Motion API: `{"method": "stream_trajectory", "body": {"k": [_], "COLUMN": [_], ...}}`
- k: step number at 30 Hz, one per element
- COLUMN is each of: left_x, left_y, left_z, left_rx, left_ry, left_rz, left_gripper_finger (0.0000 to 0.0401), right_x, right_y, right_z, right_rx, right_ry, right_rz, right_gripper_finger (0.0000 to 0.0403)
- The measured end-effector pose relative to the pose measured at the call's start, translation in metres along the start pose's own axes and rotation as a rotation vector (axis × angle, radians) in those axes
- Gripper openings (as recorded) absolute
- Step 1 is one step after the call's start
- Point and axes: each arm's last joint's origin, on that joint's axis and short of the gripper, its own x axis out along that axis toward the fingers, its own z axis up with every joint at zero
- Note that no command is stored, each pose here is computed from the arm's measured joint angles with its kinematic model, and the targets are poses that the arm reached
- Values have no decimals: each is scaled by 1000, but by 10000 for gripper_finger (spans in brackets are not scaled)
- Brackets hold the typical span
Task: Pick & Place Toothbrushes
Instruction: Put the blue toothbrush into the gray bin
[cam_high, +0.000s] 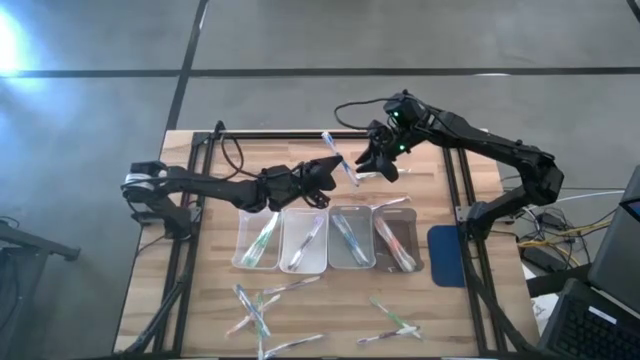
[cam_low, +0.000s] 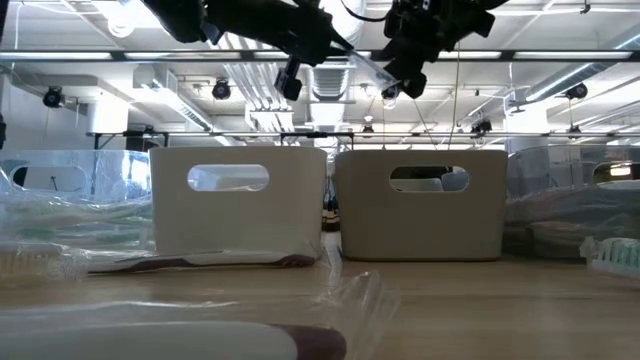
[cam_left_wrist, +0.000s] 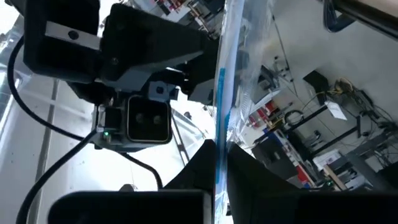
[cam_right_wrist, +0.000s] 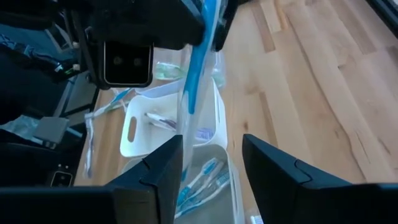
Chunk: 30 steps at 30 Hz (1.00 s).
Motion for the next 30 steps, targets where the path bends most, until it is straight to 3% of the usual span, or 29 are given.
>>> {"method": "stream_trajectory", "body": {"k": [12, 30], "left_x": [2, 2], "left_y": [3, 6], "left_z": [-1, -4], "left_rx": [-1, 25], "left_ry": [9, 40], "left_rz": [14, 38], "left_gripper_finger": [18, 19], "right_x": [11, 37], "right_y": [15, 4], "right_z": [10, 9], "right_rx": [-84, -83], "right_ry": [-69, -40], "right_rz": [38, 51], "right_gripper_finger": [168, 102]}}
